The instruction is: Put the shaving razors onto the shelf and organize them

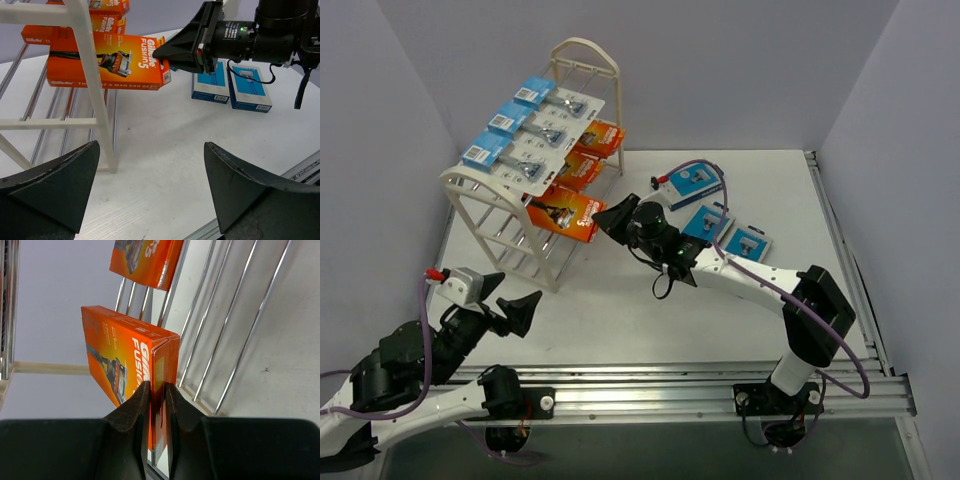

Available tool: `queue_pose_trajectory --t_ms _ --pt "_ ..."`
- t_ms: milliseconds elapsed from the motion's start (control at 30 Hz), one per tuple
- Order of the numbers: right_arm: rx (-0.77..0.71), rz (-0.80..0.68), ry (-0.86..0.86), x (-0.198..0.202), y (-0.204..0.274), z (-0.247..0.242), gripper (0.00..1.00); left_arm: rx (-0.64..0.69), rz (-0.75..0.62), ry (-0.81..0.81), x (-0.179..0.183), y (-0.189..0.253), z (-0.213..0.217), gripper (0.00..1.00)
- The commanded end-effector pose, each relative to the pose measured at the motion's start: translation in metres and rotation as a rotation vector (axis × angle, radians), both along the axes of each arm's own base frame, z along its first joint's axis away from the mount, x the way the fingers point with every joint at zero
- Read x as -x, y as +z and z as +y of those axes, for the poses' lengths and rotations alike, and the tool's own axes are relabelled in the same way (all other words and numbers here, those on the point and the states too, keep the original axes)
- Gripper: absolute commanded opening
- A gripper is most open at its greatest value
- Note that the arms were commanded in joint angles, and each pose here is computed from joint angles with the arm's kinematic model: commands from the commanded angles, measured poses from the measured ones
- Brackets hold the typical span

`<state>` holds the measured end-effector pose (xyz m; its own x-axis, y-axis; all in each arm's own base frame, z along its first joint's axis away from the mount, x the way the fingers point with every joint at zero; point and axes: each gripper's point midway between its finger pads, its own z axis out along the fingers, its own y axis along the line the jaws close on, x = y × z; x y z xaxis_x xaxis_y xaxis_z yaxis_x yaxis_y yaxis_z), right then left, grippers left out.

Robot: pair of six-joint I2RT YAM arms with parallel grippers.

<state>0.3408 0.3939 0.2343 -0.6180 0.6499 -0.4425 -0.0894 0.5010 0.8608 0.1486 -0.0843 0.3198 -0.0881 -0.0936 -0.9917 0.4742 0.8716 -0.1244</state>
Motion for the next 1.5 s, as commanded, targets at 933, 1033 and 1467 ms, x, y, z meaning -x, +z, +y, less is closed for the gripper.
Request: queue_pose_trajectory --t_ms 933,1033,1467 --pt "-0.174 -0.058 -0.108 -0.027 0.047 0.074 0.0 0.055 -0.013 -0.039 0.004 0.011 -0.006 0.94" --pt "-0.175 -0.058 -0.121 -0.028 0.048 0.074 0.0 0.058 -0.014 -0.042 0.004 0.011 -0.007 0.94" --pt "-0.177 -0.031 -0.144 -0.03 0.037 0.076 0.04 0.066 -0.017 -0.052 0.006 0.012 -0.006 0.94"
